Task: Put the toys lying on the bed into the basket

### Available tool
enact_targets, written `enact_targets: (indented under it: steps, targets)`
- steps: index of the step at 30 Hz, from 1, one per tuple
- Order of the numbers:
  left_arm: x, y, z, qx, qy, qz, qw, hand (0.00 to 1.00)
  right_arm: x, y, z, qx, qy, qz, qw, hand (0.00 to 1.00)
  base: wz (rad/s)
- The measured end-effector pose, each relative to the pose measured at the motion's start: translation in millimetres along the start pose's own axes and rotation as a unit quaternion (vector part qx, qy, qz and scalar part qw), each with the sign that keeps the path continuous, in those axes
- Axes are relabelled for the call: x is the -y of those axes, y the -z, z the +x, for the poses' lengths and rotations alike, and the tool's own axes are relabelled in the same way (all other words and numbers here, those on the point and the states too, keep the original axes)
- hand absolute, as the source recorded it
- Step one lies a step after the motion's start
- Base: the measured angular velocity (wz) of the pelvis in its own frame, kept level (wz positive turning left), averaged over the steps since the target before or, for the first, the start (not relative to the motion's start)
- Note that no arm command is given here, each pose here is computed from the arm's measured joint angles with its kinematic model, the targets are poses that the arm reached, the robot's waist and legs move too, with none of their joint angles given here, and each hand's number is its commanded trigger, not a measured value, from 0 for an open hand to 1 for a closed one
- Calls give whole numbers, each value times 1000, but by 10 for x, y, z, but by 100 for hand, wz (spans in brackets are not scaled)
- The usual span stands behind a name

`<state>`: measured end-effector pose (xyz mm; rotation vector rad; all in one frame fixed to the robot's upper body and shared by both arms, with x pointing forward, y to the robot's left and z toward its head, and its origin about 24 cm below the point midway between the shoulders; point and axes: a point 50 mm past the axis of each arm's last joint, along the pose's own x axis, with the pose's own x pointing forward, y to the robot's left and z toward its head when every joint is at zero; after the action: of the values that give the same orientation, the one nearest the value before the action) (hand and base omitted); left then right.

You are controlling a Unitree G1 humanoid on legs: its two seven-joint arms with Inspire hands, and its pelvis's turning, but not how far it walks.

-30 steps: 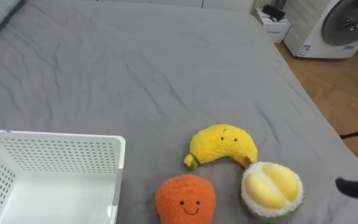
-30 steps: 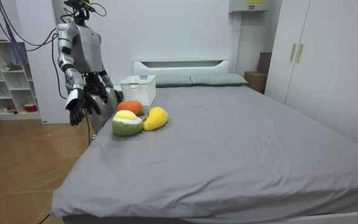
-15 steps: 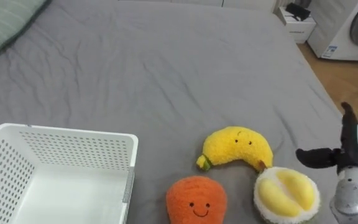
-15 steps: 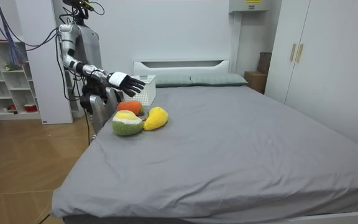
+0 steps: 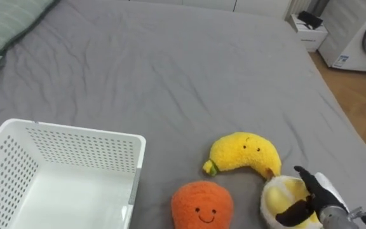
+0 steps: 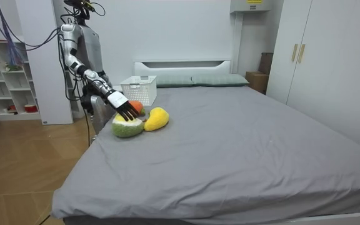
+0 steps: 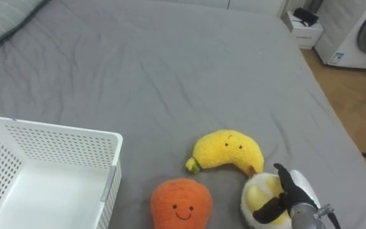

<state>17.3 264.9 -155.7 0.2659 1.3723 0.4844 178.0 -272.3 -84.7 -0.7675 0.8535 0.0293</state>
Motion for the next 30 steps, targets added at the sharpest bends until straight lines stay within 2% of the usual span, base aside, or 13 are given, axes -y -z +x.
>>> enact_targets:
  steps: [11,12,13,14,15,30]
  targets:
    - [15,-62,4,7,-1,3,1000,0,-126,187,53,-57,-49,-50,996,0,11]
    - [14,-60,4,6,-2,3,1000,0,-133,192,54,-58,-50,-51,996,13,5]
    - [12,-56,5,5,-3,4,1000,0,-142,208,61,-63,-50,-52,995,46,5]
    - [13,-54,5,5,-3,4,1000,0,-144,216,63,-66,-48,-52,995,69,5]
    - [12,-54,5,5,-3,4,1000,0,-144,218,64,-66,-46,-52,995,100,4]
    - [-6,-73,3,16,-22,1,1000,0,-153,276,35,-65,40,-126,989,100,0]
